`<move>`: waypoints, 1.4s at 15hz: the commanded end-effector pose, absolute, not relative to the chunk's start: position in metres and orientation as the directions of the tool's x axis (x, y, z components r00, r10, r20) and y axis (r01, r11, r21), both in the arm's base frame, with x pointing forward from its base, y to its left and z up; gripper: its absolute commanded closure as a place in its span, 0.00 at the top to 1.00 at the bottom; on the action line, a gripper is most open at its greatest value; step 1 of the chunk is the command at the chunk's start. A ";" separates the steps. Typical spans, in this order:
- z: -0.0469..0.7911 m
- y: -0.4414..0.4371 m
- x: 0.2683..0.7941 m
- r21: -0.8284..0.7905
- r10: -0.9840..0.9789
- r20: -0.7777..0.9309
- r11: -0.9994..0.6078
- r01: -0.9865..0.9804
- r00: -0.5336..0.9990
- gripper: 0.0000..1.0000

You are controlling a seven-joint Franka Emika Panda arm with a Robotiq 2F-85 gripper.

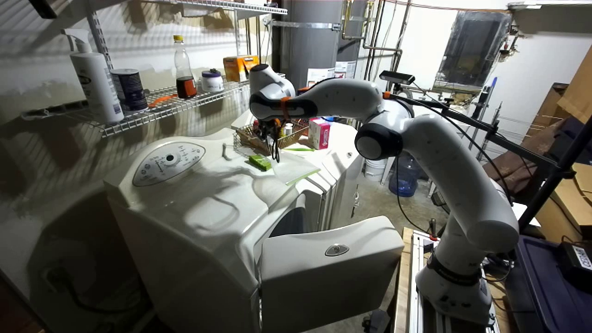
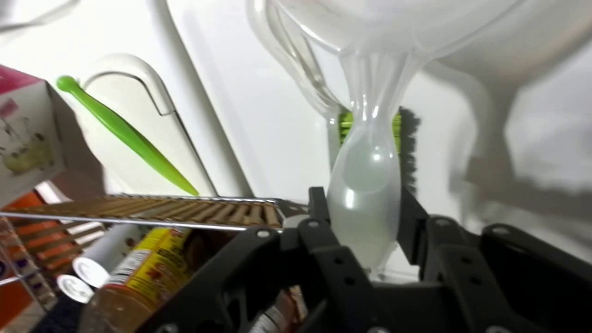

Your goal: Shift the dust pan to the right

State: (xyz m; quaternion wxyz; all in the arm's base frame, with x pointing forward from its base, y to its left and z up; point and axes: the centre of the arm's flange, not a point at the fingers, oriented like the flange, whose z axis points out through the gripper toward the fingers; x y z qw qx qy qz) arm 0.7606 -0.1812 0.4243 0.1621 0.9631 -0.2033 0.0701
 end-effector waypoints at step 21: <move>0.419 -0.325 0.709 0.436 -0.909 0.301 -0.139 -0.889 0.289 0.13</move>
